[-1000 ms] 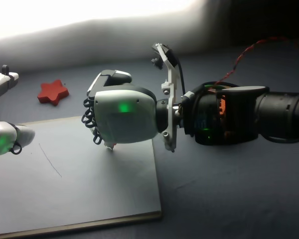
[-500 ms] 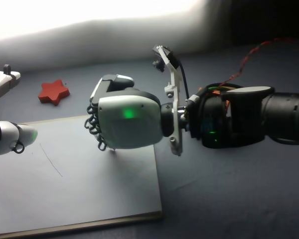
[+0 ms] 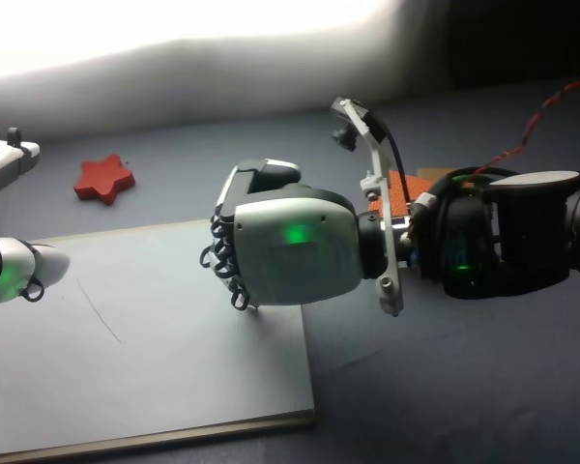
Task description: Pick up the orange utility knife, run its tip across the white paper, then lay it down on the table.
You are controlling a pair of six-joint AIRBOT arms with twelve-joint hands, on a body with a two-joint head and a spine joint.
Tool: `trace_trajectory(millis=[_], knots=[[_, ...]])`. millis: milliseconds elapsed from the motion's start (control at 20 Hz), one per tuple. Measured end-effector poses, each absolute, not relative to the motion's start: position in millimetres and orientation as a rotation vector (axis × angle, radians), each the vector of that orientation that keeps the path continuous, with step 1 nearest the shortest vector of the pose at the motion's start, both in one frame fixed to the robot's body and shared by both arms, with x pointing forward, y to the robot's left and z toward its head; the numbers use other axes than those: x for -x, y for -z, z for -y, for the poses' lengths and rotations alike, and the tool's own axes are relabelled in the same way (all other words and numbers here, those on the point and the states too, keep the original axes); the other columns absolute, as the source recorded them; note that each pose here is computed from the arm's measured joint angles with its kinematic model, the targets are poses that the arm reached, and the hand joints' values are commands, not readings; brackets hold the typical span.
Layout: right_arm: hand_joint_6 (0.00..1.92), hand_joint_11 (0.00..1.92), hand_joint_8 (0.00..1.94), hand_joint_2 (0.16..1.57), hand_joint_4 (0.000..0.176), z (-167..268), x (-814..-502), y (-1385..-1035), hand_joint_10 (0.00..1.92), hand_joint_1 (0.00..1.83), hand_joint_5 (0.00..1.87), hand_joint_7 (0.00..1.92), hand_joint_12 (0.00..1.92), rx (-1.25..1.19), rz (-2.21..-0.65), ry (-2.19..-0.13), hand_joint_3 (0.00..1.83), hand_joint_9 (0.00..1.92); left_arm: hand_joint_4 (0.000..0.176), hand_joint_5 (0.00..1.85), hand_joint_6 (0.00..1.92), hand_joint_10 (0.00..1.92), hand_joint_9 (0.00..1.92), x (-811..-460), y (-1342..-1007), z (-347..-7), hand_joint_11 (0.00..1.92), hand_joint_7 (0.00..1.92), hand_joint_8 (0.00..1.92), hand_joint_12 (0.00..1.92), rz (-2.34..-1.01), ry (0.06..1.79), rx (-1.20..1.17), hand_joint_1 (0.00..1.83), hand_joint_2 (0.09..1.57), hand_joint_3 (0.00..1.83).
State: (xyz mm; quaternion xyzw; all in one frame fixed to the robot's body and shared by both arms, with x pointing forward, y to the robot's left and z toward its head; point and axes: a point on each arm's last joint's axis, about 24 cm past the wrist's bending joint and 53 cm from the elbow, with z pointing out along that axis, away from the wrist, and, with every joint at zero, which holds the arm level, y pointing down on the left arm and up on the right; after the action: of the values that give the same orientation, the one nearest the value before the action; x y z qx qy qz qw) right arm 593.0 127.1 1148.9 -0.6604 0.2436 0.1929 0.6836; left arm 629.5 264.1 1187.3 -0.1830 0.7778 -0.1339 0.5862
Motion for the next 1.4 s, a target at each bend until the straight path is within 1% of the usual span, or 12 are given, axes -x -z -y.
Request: trace_trajectory(millis=[150,300,500,550,650,850,950,1000,1100,1200,1350,1400], knots=[[1.92,1.70,1.94,1.32,0.176,-126,-594,-1151,1.92,1.53,1.30,1.52,1.92,1.477,-0.550,-0.432,0.00,1.62,0.000,0.01,0.00,0.01,0.08,-629,-1187,-264,0.00,0.08,0.00,0.41,-1.813,0.312,0.426,0.30,1.26,0.00],[1.92,1.69,1.94,1.31,0.176,-127,-600,-1163,1.92,1.52,1.29,1.51,1.92,1.466,-0.557,-0.430,0.00,1.61,0.000,0.01,0.00,0.00,0.07,-629,-1187,-264,0.00,0.08,0.00,0.38,-1.813,0.312,0.426,0.32,1.26,0.00],[1.92,1.70,1.94,1.30,0.176,-127,-607,-1216,1.92,1.52,1.29,1.52,1.92,1.381,-0.532,-0.436,0.00,1.62,0.000,0.01,0.00,0.00,0.07,-629,-1187,-264,0.00,0.07,0.00,0.40,-1.813,0.312,0.426,0.31,1.26,0.00],[1.92,1.70,1.94,1.30,0.176,-124,-606,-1223,1.92,1.53,1.28,1.52,1.92,1.352,-0.549,-0.459,0.00,1.62,0.000,0.01,0.00,0.00,0.06,-629,-1187,-264,0.00,0.07,0.00,0.36,-1.813,0.312,0.426,0.32,1.26,0.00],[1.92,1.70,1.94,1.31,0.176,-114,-601,-1224,1.92,1.53,1.30,1.51,1.92,1.285,-0.654,-0.525,0.00,1.62,0.000,0.00,0.00,0.00,0.04,-629,-1187,-264,0.00,0.06,0.00,0.30,-1.813,0.312,0.426,0.31,1.27,0.00],[1.92,1.70,1.94,1.30,0.176,-68,-623,-1230,1.92,1.51,1.28,1.51,1.92,0.957,-1.054,-0.678,0.00,1.62,0.000,0.01,0.00,0.01,0.06,-629,-1187,-264,0.00,0.08,0.00,0.34,-1.813,0.312,0.426,0.31,1.26,0.00],[1.92,1.70,1.94,1.32,0.176,-48,-632,-1215,1.92,1.50,1.29,1.50,1.92,0.806,-1.261,-0.743,0.00,1.61,0.000,0.02,0.01,0.00,0.07,-629,-1187,-264,0.00,0.08,0.00,0.41,-1.813,0.312,0.427,0.33,1.26,0.00],[1.92,1.70,1.94,1.32,0.176,-44,-633,-1204,1.92,1.50,1.27,1.49,1.92,0.768,-1.334,-0.763,0.00,1.60,0.000,0.03,0.00,0.00,0.06,-629,-1187,-264,0.00,0.07,0.00,0.39,-1.814,0.313,0.426,0.33,1.26,0.00],[1.92,1.67,1.94,1.33,0.176,-44,-630,-1186,1.92,1.47,1.26,1.46,1.92,0.721,-1.430,-0.805,0.00,1.58,0.000,0.01,0.00,0.00,0.04,-629,-1187,-263,0.00,0.06,0.00,0.32,-1.814,0.314,0.425,0.32,1.26,0.00],[1.92,1.66,1.94,1.34,0.176,-45,-628,-1182,1.92,1.45,1.25,1.45,1.92,0.661,-1.474,-0.849,0.00,1.57,0.000,0.00,0.00,0.00,0.03,-629,-1187,-264,0.00,0.05,0.00,0.25,-1.814,0.313,0.425,0.31,1.27,0.00],[1.92,1.57,1.94,1.34,0.176,-45,-621,-1163,1.92,1.42,1.18,1.39,1.92,0.653,-1.506,-0.860,0.00,1.50,0.001,0.01,0.00,0.01,0.05,-629,-1187,-264,0.00,0.07,0.00,0.32,-1.814,0.313,0.425,0.30,1.26,0.00],[1.92,1.33,1.94,1.28,0.000,-44,-619,-1151,1.92,1.36,0.93,1.21,1.92,0.653,-1.539,-0.857,0.00,1.31,0.000,0.01,0.00,0.00,0.04,-629,-1187,-264,0.00,0.05,0.00,0.28,-1.814,0.313,0.425,0.30,1.27,0.00]])
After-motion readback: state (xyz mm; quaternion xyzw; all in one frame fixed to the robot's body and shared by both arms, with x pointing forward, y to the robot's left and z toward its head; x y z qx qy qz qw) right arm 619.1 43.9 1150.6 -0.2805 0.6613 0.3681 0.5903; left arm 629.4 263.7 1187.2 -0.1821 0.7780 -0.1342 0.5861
